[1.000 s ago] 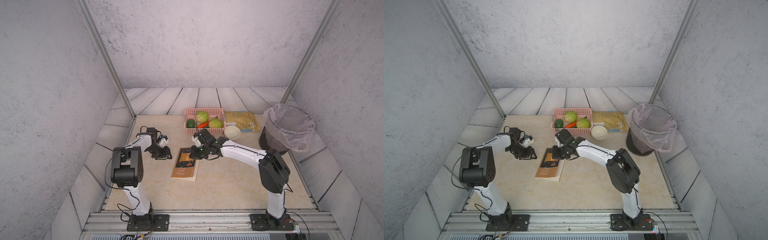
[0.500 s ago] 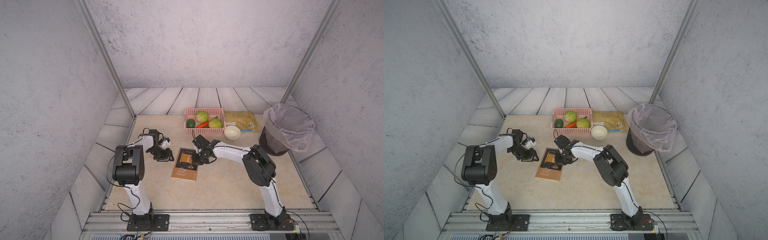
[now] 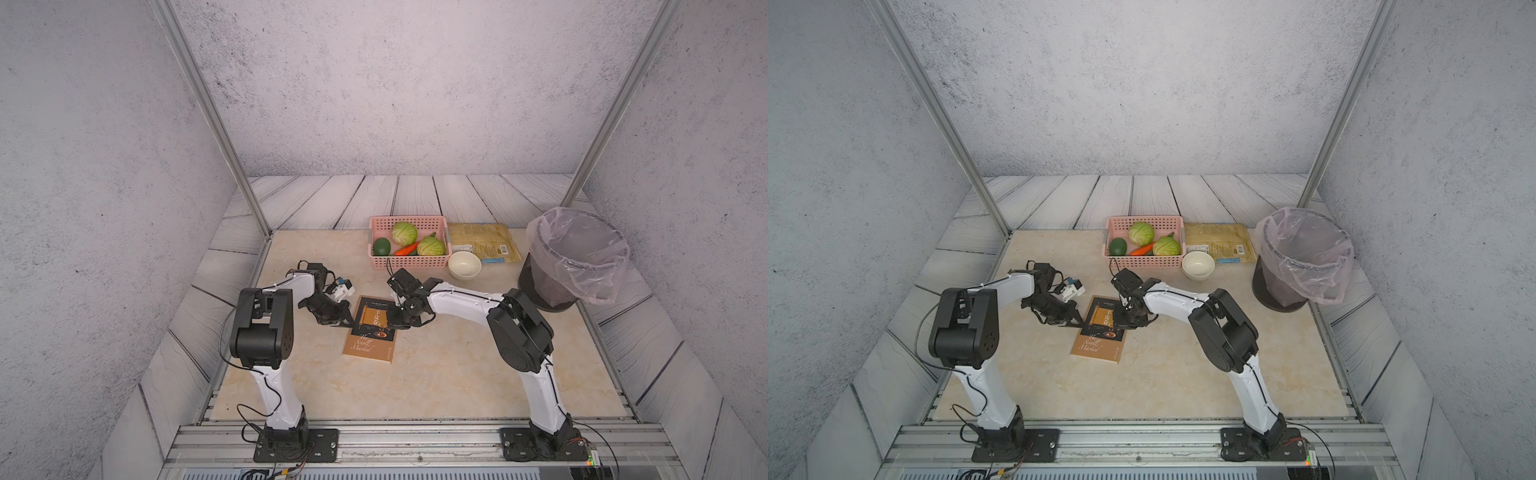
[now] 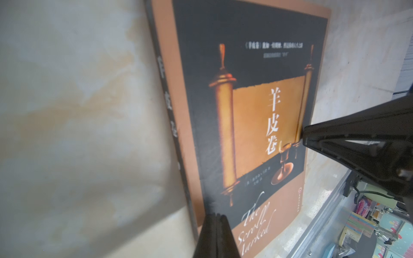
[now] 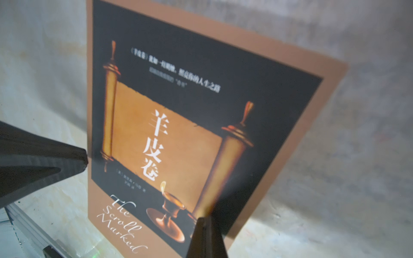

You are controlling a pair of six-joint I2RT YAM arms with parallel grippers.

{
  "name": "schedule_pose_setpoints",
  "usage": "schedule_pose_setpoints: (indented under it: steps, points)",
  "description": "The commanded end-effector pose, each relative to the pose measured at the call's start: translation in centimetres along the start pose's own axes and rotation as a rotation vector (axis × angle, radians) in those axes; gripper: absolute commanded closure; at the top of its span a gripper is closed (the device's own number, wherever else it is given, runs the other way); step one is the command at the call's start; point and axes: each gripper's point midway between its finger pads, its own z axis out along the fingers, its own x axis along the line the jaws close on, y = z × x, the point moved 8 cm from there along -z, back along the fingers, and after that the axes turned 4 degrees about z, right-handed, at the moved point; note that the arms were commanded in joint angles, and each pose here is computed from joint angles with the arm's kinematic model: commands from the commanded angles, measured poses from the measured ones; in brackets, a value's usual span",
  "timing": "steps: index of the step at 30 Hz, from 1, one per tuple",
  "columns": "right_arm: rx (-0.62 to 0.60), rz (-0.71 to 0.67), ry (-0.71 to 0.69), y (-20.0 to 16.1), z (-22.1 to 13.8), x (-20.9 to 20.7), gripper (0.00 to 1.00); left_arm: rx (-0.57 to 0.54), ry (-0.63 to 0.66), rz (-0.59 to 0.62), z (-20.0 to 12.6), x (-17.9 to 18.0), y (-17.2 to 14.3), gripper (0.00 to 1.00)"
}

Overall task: Peel off the used sticky note
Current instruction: Close the book at the center of the board, then reset both arms

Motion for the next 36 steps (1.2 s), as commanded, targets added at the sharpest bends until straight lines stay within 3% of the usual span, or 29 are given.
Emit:
schedule_pose_setpoints:
  steps: [1, 13, 16, 23, 26, 30, 34, 35, 36]
  points:
    - [0.012, 0.010, -0.106, -0.5, -0.6, -2.0, 1.00, 0.030, -0.072, 0.017, 1.1, -0.9, -0.3, 1.00]
    - [-0.014, -0.017, -0.112, -0.1, -2.0, -2.4, 1.00, 0.031, -0.155, 0.077, 1.3, -3.0, -0.2, 1.00]
    - [-0.099, -0.073, -0.063, -0.4, -5.1, -1.8, 1.00, -0.014, -0.081, 0.124, -0.7, -3.6, -0.1, 1.00]
    - [-0.329, -0.247, -0.054, -3.5, -15.0, -2.8, 0.99, -0.233, 0.185, 0.225, -8.9, -6.3, -1.0, 0.99]
    - [-0.431, -0.262, -0.131, -5.5, -19.0, -4.9, 0.97, -0.333, 0.297, 0.216, -11.8, -6.8, -1.9, 0.87]
    - [-0.672, -0.206, -0.387, -7.7, -24.5, -9.3, 0.94, -0.525, 0.463, 0.139, -14.5, -5.2, -2.6, 0.50]
    - [-0.915, -0.118, -0.626, -8.9, -27.5, -13.2, 0.73, -0.746, 0.571, 0.088, -14.9, -2.5, -3.0, 0.07]
    - [-0.943, -0.094, -0.669, -9.1, -27.9, -14.1, 0.66, -0.798, 0.600, 0.089, -14.9, -2.0, -3.0, 0.01]
    - [-0.958, -0.072, -0.701, -9.1, -27.9, -15.1, 0.60, -0.839, 0.622, 0.096, -14.4, -1.4, -3.2, 0.01]
